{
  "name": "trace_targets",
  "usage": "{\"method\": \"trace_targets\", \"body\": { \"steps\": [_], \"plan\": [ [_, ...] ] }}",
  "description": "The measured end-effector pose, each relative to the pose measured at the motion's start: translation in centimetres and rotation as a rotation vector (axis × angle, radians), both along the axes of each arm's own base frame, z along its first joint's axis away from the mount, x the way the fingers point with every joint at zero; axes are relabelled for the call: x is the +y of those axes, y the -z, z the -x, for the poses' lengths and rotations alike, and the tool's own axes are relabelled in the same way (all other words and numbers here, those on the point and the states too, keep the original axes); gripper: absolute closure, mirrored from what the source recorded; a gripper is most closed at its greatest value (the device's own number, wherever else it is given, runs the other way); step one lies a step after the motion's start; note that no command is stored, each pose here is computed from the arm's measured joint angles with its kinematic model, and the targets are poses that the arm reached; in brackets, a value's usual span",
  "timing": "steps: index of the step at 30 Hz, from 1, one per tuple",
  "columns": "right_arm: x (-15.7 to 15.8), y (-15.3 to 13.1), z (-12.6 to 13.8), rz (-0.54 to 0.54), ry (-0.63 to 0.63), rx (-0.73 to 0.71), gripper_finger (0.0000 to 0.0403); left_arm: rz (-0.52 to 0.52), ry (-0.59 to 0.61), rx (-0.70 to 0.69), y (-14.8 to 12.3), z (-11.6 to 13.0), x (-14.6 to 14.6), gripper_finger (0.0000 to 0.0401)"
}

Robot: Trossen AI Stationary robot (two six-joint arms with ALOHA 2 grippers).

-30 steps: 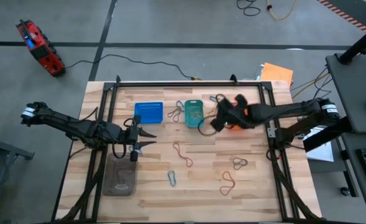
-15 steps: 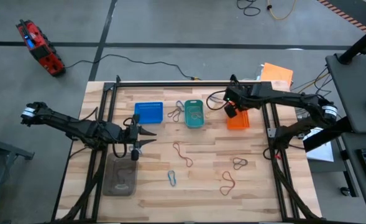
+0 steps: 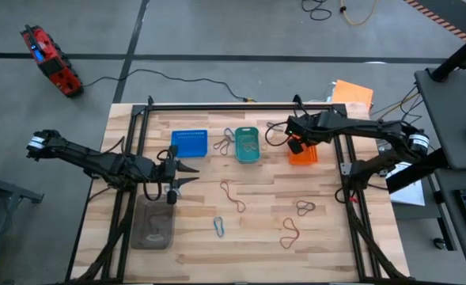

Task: Sort rubber bands into baskets
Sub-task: Put the top right red rubber band into the orange bin

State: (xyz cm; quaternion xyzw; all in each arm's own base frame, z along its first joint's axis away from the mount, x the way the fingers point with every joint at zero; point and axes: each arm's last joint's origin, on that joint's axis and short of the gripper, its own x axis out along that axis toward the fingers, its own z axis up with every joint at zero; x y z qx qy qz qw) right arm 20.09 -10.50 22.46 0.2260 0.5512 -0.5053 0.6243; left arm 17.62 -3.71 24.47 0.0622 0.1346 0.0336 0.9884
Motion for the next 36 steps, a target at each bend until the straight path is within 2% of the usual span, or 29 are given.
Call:
{"method": "trace_targets", "body": {
  "steps": [6,15,36],
  "plan": [
    [-0.04,1.17,-0.09,0.017,-0.016,-0.025,0.0390,0.000,0.000,0.000,0.00,0.00,0.00,0.0324],
    [-0.23,1.15,-0.51,0.037,-0.024,-0.067,0.0390,0.000,0.000,0.000,0.00,0.00,0.00,0.0324],
    [-0.24,1.15,-0.52,0.036,-0.038,-0.062,0.0390,0.000,-0.001,-0.001,-0.01,0.00,0.00,0.0324]
  ]
}}
